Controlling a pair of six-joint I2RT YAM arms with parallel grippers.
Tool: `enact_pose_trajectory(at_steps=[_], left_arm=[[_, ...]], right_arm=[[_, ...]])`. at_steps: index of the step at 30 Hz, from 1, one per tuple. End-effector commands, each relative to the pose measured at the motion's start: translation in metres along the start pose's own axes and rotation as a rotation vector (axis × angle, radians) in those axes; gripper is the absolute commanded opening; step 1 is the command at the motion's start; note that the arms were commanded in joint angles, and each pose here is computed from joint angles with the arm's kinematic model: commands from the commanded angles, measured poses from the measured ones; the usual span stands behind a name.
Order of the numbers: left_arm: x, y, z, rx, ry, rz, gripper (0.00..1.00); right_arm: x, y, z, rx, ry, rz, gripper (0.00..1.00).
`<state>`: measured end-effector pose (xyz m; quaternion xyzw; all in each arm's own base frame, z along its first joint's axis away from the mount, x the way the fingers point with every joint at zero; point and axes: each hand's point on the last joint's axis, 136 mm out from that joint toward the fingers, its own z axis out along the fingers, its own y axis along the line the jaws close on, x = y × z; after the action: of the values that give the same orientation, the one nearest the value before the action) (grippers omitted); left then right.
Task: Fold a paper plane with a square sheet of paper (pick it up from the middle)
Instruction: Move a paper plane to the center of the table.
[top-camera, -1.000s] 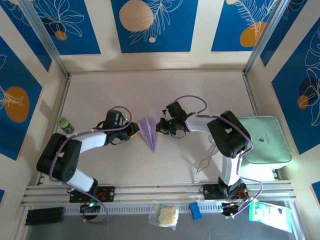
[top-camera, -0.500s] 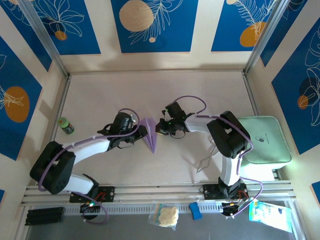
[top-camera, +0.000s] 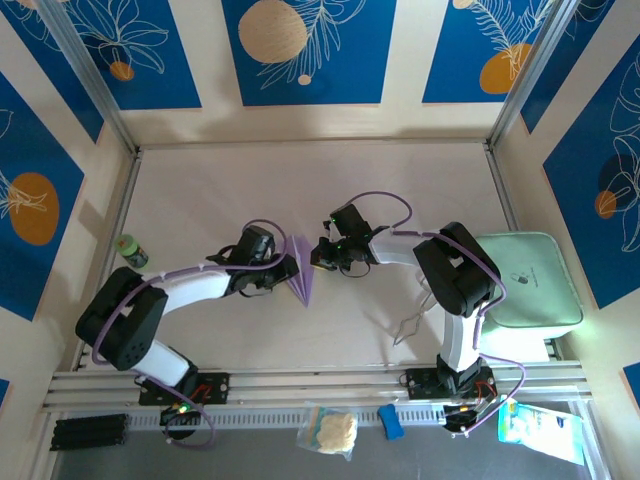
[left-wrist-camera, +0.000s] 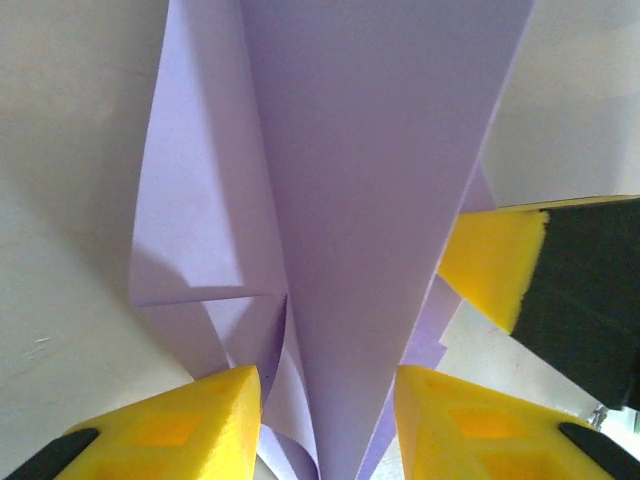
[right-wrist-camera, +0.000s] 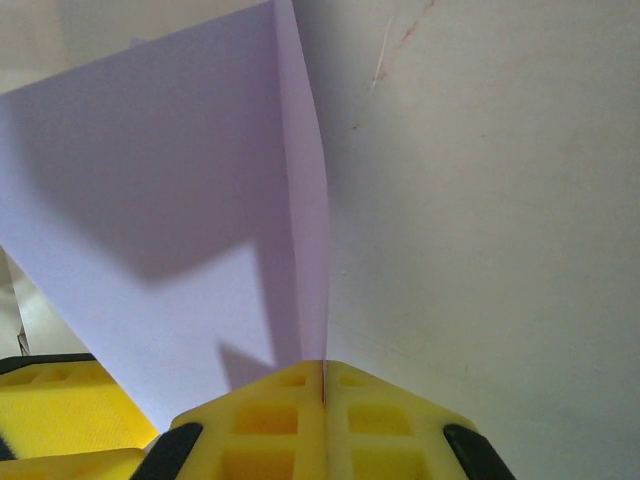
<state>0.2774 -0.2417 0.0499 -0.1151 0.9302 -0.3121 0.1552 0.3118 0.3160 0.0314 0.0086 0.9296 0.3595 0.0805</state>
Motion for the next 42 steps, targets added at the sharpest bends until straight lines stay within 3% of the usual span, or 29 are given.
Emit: enact_pose_trajectory(at_steps=[1, 19, 42], left_arm=[[0.002, -0.006, 0.002, -0.006, 0.026, 0.031, 0.41], [0.025, -0.027, 0.01, 0.064, 0.11, 0.041, 0.41], [0.022, -0.02, 0.025, -0.12, 0.128, 0.193, 0.4]], right_arm=[[-0.002, 0.008, -0.003, -0.011, -0.002, -0.009, 0.04], [-0.004, 0.008, -0.001, -0.005, -0.002, -0.006, 0.04], [-0.002, 0.015, -0.005, -0.024, 0.002, -0.021, 0.04]])
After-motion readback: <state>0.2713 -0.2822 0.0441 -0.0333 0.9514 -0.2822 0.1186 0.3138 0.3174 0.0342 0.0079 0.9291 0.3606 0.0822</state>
